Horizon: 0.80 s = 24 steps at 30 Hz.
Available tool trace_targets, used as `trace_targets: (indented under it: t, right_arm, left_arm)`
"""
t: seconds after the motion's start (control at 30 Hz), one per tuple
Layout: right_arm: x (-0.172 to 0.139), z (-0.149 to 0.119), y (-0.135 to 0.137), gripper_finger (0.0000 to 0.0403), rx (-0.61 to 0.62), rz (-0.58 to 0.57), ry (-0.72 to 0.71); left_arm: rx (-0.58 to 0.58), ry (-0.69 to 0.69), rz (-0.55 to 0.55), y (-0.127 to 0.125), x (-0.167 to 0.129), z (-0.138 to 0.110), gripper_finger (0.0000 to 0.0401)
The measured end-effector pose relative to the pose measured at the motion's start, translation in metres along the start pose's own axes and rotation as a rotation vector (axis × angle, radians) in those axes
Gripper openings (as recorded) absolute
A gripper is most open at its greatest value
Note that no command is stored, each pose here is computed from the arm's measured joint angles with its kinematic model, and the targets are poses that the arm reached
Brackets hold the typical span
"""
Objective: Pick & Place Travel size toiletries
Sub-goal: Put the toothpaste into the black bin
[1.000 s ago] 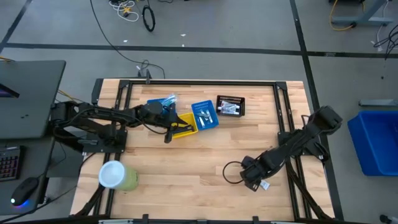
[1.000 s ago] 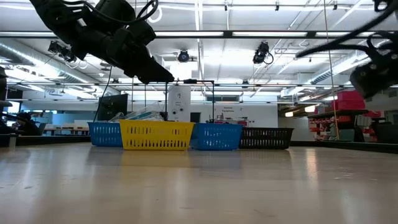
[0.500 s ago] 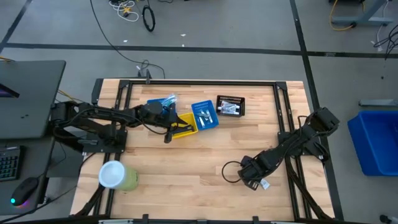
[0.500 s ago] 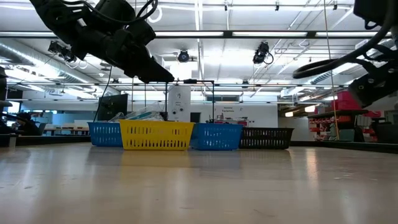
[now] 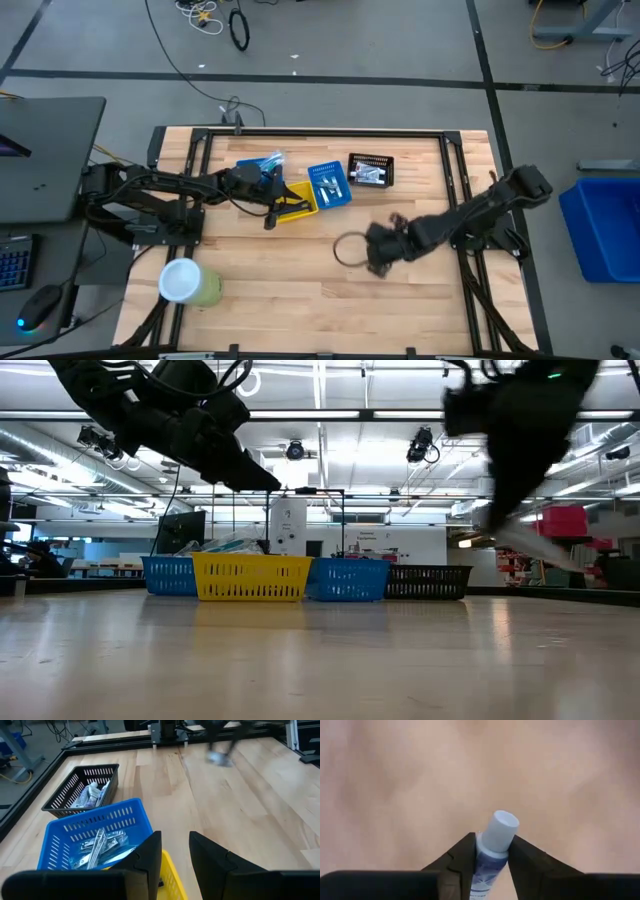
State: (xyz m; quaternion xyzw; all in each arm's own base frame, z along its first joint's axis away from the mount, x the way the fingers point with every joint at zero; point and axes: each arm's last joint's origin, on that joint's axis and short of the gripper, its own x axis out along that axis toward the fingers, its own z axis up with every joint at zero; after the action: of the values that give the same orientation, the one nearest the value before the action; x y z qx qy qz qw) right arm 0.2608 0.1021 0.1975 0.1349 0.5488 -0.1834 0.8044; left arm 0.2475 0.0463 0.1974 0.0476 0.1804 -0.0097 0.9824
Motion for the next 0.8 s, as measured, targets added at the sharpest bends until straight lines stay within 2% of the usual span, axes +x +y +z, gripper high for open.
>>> trace_targets:
  t: [0.17, 0.23, 0.3, 0.37, 0.57, 0.67, 0.8]
  right_arm:
    - [-0.013, 0.038, -0.029, 0.0103, -0.089, -0.382, -0.36]
    - [-0.012, 0.053, -0.045, 0.01, -0.078, -0.549, -0.451]
    - [-0.01, 0.068, -0.062, 0.0099, -0.068, -0.654, -0.479]
    - [-0.007, 0.083, -0.08, 0.0103, -0.059, -0.671, -0.462]
    - [0.019, 0.104, -0.127, 0.0111, -0.16, -0.558, -0.414]
    - [0.033, 0.1, -0.142, 0.0114, -0.213, -0.509, -0.409]
    - [0.051, 0.086, -0.16, 0.0131, -0.233, -0.552, -0.395]
  left_arm:
    - [0.008, -0.021, 0.004, 0.0, 0.0, 0.002, 0.0107]
    - [0.012, -0.036, 0.007, 0.001, 0.0, 0.004, 0.0107]
    - [0.01, -0.037, 0.007, 0.001, 0.0, 0.004, 0.0107]
    - [0.012, -0.036, 0.007, 0.001, 0.0, 0.004, 0.0107]
    - [0.023, -0.033, 0.007, 0.001, 0.0, 0.003, 0.0107]
    - [0.003, -0.031, 0.006, 0.001, 0.001, 0.003, 0.0107]
    - [-0.026, -0.014, 0.002, 0.0, 0.001, 0.001, 0.0107]
